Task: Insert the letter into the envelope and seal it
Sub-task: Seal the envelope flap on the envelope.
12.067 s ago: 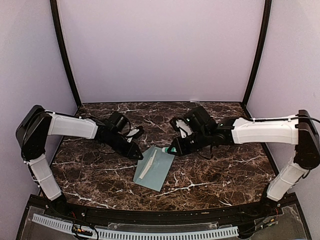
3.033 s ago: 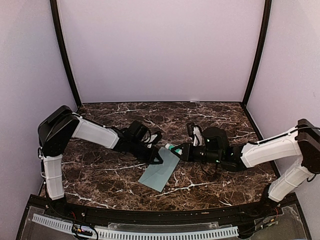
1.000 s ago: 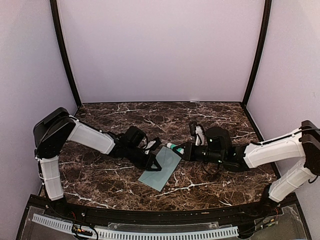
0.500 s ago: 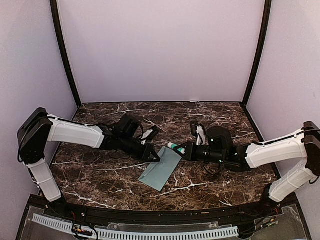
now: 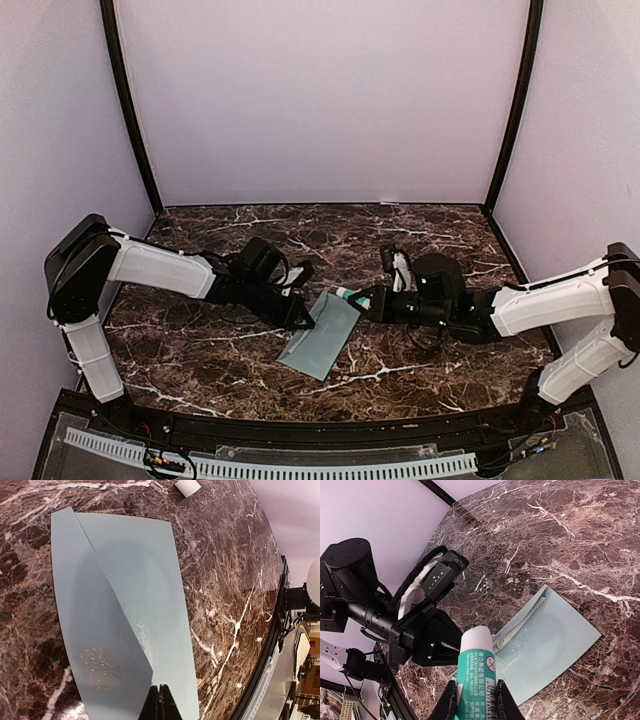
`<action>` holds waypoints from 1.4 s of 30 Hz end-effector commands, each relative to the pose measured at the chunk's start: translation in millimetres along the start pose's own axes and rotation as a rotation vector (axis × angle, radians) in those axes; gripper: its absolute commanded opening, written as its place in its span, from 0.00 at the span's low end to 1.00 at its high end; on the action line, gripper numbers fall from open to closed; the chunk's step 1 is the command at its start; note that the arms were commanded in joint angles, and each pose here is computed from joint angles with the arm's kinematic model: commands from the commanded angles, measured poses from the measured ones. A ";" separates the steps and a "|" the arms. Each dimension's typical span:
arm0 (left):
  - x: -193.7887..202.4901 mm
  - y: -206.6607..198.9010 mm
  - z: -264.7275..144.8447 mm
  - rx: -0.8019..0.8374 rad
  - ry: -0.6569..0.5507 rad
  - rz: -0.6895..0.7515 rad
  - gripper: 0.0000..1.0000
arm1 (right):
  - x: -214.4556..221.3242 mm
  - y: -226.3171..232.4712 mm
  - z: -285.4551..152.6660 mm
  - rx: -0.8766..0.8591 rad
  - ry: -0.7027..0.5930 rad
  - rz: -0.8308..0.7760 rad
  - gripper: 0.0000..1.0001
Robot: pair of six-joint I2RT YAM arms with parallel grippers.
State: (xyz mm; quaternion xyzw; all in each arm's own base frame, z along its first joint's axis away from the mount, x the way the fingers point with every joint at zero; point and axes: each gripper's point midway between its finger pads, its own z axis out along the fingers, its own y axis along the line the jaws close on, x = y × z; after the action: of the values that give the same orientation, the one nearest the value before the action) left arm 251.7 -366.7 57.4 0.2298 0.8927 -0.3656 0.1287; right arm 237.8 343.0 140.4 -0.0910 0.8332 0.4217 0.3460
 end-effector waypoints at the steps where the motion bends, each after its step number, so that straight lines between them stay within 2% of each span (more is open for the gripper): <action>1: -26.4 1.0 -25.4 -0.009 -0.090 0.002 0.01 | -10.0 2.6 -3.0 -0.007 -0.040 -0.007 0.10; 12: -40.1 5.1 -39.2 0.037 -0.152 -0.040 0.02 | -9.0 2.2 2.2 -0.006 -0.034 -0.011 0.10; 19: -25.2 35.3 -22.0 -0.017 -0.104 -0.096 0.02 | -8.2 0.5 2.4 -0.001 -0.032 -0.009 0.10; 29: -8.7 22.1 16.2 0.022 -0.005 -0.054 0.01 | -8.5 3.4 4.9 -0.013 -0.030 -0.008 0.10; 42: -12.8 18.9 32.7 0.033 -0.008 -0.055 0.01 | -3.1 -3.6 4.7 -0.003 -0.029 0.008 0.10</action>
State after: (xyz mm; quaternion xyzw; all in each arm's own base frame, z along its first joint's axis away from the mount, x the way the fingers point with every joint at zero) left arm 270.5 -374.6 23.9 0.2031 0.8967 -0.3774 0.1105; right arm 238.2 344.0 133.3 -0.0914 0.8375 0.4169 0.3412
